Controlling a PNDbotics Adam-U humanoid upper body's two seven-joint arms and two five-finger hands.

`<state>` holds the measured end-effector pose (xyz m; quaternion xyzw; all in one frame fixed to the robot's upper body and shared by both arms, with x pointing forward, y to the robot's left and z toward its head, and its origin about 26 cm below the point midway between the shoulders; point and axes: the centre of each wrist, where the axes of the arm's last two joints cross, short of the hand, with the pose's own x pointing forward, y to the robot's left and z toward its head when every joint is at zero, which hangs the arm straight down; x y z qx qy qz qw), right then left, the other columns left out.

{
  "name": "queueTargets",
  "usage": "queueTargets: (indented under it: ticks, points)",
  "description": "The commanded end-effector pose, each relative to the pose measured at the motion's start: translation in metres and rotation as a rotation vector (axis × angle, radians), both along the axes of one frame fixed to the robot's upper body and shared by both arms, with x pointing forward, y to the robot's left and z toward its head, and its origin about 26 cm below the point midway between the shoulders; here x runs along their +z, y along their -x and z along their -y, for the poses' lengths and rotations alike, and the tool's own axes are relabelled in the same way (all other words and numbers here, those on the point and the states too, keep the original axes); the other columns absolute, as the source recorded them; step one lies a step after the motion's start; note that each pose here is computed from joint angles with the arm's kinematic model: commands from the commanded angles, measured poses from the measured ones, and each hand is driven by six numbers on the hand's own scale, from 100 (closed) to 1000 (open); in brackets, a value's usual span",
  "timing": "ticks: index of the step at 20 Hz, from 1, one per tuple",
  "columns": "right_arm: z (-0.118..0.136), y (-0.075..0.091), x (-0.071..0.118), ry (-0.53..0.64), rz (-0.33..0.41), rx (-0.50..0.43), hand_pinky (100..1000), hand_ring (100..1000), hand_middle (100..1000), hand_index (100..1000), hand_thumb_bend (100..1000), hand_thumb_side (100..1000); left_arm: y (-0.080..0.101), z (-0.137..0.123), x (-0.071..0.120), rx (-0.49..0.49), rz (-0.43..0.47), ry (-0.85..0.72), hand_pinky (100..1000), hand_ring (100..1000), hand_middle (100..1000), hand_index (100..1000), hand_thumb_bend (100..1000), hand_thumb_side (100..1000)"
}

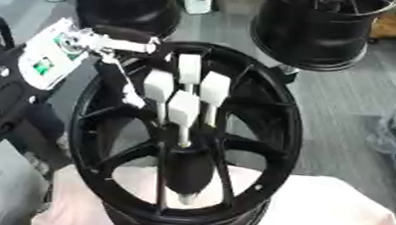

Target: Pull the pin out of the wheel hub.

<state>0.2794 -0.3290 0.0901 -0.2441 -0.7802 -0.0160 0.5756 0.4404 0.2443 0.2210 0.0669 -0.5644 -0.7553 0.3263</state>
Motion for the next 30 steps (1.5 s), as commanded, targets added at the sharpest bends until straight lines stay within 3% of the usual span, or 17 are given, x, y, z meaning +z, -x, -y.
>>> queueTargets:
  ticks: [1,8,12,16,20,23,25,27,30]
  points:
    - [0.003,-0.001,0.008,0.024,0.019,0.005,658,709,709,861,100,347,-0.002,-0.011,0.016,-0.133,0.032,-0.136,638,587,561,697,413,174]
    - [0.003,-0.001,0.008,0.024,0.019,0.004,657,709,709,861,100,349,-0.003,-0.019,0.023,-0.113,0.028,-0.076,494,407,355,501,296,129]
    - [0.003,-0.001,0.008,0.024,0.019,0.005,657,709,709,861,100,347,-0.001,-0.021,0.033,-0.119,0.027,-0.012,464,378,311,466,273,126]
    - [0.004,-0.001,0.008,0.024,0.019,0.001,657,709,709,861,100,346,0.006,-0.03,0.059,-0.109,0.066,0.052,470,379,306,464,278,124]
    - [0.005,0.0,0.007,0.024,0.017,-0.008,658,708,709,861,100,345,0.023,-0.062,0.099,-0.054,0.149,0.12,484,384,310,468,283,119]
    - [0.006,0.001,0.007,0.022,0.018,-0.018,657,708,708,861,100,346,0.045,-0.104,0.122,0.053,0.22,0.185,503,400,326,484,289,122]
    - [0.006,0.001,0.007,0.02,0.018,-0.023,657,708,708,861,100,346,0.06,-0.137,0.123,0.168,0.254,0.236,511,408,332,487,287,130]
    - [0.006,0.001,0.007,0.017,0.021,-0.025,657,708,708,861,100,346,0.069,-0.17,0.11,0.302,0.243,0.276,521,424,349,502,295,129]
    - [0.006,0.0,0.007,0.013,0.024,-0.025,657,708,708,861,100,346,0.072,-0.213,0.07,0.531,0.176,0.25,561,471,407,553,321,128]
